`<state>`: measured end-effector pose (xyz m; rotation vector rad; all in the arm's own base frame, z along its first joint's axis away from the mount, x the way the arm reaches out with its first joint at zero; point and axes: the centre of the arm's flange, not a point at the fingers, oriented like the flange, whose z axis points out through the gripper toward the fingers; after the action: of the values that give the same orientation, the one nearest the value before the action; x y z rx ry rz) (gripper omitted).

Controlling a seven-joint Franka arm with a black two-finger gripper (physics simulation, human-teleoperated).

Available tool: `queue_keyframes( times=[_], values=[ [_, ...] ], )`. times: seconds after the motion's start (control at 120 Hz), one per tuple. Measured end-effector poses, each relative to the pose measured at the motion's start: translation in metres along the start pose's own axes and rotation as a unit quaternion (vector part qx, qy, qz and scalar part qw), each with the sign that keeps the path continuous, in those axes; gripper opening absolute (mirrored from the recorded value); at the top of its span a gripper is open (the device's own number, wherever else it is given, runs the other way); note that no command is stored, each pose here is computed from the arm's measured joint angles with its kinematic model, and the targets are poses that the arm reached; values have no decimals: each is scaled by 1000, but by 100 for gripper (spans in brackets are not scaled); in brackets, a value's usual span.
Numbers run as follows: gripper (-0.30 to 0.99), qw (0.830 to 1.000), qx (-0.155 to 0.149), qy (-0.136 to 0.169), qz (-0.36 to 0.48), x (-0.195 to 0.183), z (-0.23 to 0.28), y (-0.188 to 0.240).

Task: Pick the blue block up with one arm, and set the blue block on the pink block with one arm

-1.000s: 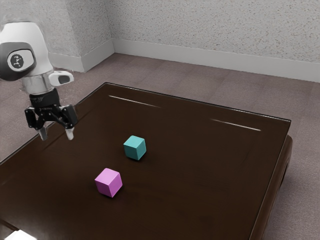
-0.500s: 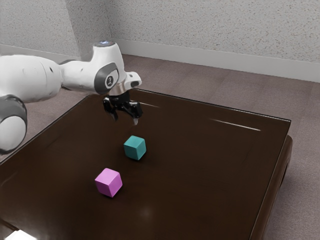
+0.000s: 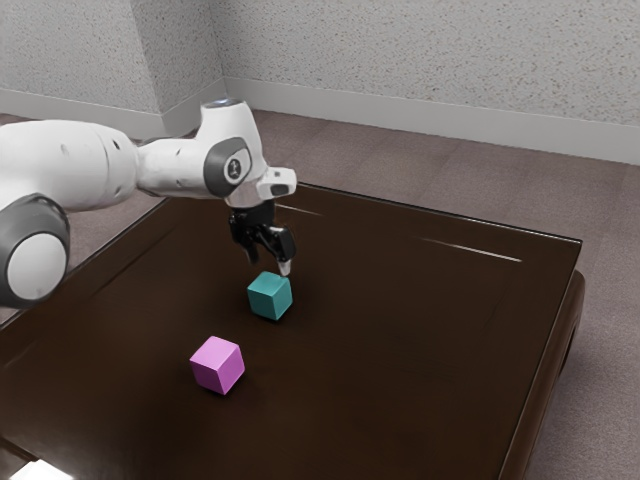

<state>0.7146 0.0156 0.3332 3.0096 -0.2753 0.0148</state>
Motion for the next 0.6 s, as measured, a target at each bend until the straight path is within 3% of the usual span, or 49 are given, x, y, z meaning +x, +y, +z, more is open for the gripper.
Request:
queue_keyframes(
  times=[0.108,0.2,0.4,0.6],
  values=[
    [67,999,-3,-32,17,-28,19,21],
    [67,999,1,-37,26,-34,26,24],
    [67,999,26,5,26,-25,18,17],
    [67,999,39,22,11,-21,32,12]
  ],
)
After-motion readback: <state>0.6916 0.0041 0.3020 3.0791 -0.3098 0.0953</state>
